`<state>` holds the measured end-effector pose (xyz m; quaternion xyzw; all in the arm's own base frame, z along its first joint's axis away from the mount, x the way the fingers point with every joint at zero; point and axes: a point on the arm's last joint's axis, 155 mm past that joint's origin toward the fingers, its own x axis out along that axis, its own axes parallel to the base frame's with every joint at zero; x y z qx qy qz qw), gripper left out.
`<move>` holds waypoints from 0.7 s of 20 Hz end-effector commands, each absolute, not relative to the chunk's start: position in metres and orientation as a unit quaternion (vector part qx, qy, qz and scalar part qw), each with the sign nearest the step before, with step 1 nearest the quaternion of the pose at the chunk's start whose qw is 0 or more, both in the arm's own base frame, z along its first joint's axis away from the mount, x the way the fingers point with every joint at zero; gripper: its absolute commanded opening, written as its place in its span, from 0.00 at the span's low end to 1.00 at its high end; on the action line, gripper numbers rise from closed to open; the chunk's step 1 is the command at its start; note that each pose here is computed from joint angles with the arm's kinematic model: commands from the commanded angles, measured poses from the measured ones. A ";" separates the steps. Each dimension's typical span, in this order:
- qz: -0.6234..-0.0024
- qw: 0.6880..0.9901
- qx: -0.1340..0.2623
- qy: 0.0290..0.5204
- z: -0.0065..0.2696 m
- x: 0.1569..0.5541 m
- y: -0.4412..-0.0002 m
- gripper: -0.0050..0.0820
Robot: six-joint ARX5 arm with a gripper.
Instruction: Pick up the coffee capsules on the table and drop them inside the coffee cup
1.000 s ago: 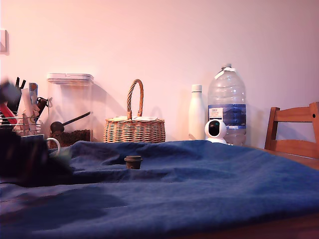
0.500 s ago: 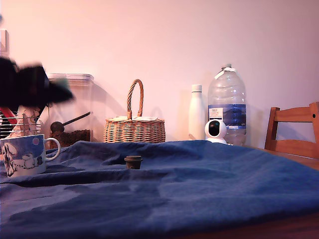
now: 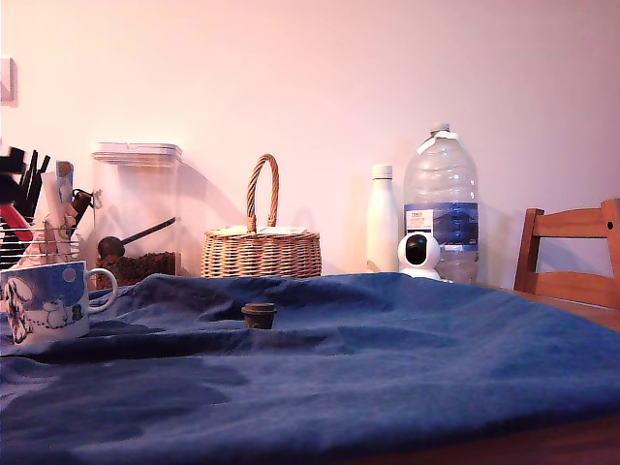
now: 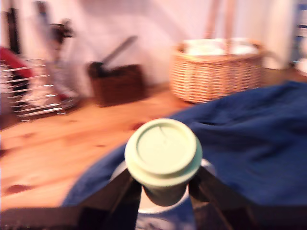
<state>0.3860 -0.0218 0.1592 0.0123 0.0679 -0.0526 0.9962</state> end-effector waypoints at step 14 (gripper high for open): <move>-0.103 0.972 -0.014 0.210 0.141 0.430 -0.026 0.28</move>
